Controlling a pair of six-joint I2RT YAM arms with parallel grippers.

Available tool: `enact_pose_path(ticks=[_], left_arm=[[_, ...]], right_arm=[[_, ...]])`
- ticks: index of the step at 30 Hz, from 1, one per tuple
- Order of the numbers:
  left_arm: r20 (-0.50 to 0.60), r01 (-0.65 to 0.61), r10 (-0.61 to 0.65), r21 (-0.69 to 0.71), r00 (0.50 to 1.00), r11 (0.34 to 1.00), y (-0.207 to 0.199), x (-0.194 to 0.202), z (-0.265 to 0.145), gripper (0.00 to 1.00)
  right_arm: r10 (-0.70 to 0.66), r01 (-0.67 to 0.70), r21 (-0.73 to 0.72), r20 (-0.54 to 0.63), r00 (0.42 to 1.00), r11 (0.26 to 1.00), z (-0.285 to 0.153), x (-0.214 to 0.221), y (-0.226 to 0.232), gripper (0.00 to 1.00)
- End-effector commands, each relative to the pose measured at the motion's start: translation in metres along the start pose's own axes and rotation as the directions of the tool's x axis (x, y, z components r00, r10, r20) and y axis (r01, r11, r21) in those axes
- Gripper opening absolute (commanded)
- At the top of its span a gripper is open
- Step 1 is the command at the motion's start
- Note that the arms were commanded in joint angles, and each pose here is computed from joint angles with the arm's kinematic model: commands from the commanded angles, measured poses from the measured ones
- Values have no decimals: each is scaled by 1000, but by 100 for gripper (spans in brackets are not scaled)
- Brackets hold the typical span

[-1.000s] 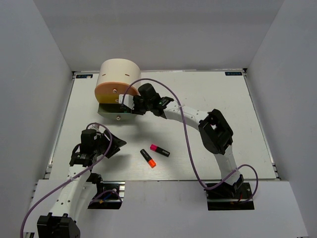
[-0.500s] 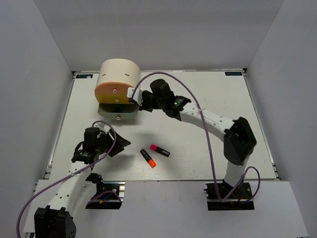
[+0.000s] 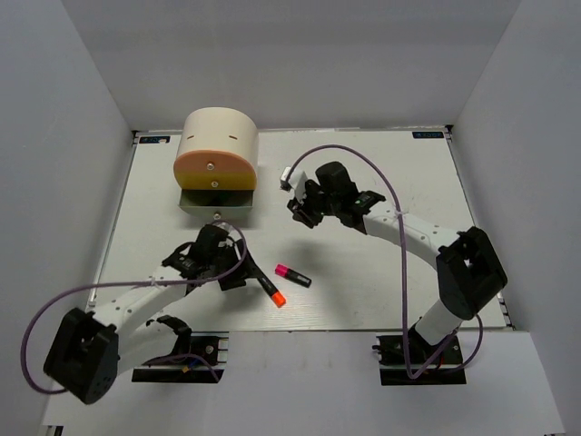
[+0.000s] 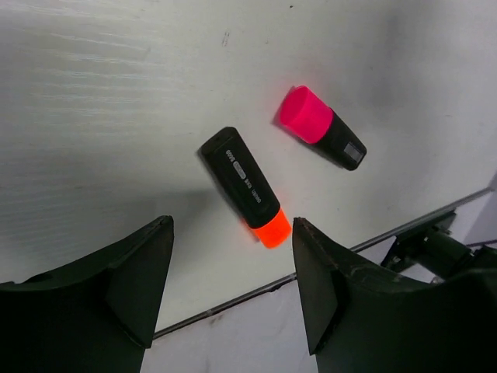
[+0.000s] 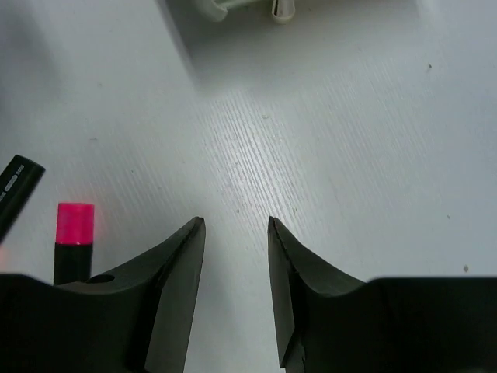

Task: Sort the stationery into containers
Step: Pick up the pen from the center of the board.

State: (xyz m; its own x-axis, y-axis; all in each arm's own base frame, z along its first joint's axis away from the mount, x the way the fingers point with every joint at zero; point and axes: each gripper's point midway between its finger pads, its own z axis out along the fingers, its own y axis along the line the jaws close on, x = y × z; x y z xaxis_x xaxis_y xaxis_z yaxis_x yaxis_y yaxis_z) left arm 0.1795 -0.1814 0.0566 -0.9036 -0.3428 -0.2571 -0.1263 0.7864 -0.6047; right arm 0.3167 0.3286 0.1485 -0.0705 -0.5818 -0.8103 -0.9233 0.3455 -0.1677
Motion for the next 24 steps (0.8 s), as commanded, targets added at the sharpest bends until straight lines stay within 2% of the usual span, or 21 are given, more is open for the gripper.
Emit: enact_pose_path(ticks=[1, 3, 5, 9, 14, 20, 22, 24], left_arm=[[31, 4, -1, -109, 1000, 994, -12, -11, 9, 73], [28, -2, 6, -159, 1000, 987, -24, -9, 14, 73], [3, -2, 3, -252, 1000, 968, -16, -2, 23, 89], [-54, -18, 1, -308, 999, 951, -30, 13, 39, 90], [-87, -31, -4, -398, 996, 917, -28, 29, 49, 90], [-73, -25, -6, -421, 997, 907, -25, 35, 49, 74], [-78, -25, -10, -427, 997, 904, -22, 40, 49, 65], [-88, -29, -12, -447, 996, 894, -14, 43, 50, 60]], right_arm=[[53, -55, 28, 70, 996, 998, -28, -17, -6, 44], [67, -71, 45, 73, 995, 997, -34, -13, -14, 44], [89, -93, 58, 71, 993, 994, -40, -6, -18, 44], [118, -124, 79, 73, 990, 989, -49, 3, -24, 44], [149, -158, 99, 89, 985, 982, -58, 9, -28, 44], [185, -194, 99, 97, 978, 976, -63, 17, -30, 44], [202, -211, 98, 93, 975, 973, -63, 21, -30, 44], [210, -219, 96, 98, 973, 971, -64, 21, -31, 44]])
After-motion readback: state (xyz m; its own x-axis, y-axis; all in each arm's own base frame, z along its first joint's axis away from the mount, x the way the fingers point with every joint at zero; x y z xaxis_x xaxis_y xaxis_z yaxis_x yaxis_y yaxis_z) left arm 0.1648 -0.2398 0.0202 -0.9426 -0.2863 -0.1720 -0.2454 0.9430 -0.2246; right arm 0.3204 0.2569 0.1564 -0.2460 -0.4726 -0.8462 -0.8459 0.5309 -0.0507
